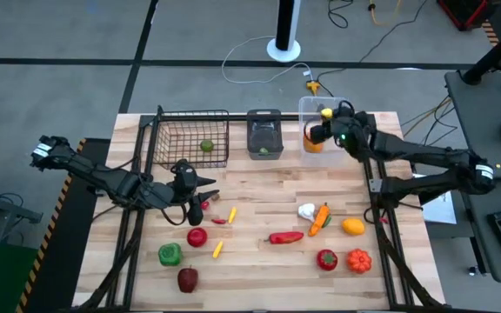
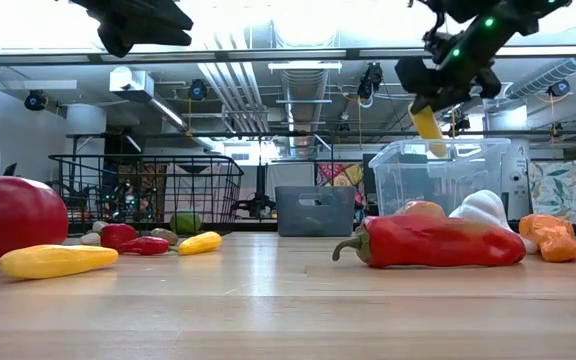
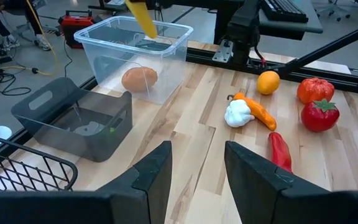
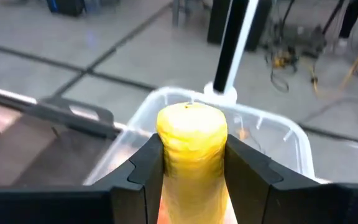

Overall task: Sort produce into baskets
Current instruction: Put the corn into the transparent bin

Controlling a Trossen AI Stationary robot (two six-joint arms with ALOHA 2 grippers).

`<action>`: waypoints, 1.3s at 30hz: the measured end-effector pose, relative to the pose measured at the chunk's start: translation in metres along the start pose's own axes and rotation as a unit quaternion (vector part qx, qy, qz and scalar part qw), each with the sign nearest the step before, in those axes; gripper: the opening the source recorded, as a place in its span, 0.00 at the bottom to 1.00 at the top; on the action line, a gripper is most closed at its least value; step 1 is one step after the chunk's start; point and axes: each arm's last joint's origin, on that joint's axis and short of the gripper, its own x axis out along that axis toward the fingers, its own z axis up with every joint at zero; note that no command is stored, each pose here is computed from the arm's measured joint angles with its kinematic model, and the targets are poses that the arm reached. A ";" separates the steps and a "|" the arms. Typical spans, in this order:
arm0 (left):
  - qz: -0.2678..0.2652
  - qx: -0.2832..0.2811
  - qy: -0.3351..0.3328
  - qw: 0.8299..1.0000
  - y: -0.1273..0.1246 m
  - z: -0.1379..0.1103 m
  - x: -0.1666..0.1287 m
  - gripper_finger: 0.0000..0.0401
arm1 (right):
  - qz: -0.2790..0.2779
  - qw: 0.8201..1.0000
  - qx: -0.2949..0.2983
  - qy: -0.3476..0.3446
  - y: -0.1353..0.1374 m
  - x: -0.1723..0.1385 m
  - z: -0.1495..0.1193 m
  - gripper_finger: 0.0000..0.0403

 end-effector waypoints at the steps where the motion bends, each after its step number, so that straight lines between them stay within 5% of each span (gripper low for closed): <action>1: 0.000 0.000 0.000 1.000 0.000 0.000 0.000 0.33 | 0.000 1.000 -0.003 0.016 -0.002 0.003 0.002 0.33; 16: 0.000 -0.002 0.000 1.000 0.000 0.000 0.000 0.33 | -0.008 0.979 -0.032 0.202 -0.008 0.040 0.014 0.33; 39: -0.001 -0.002 0.000 1.000 0.000 0.000 0.000 0.33 | 0.029 0.927 -0.044 0.372 -0.013 0.094 0.016 0.33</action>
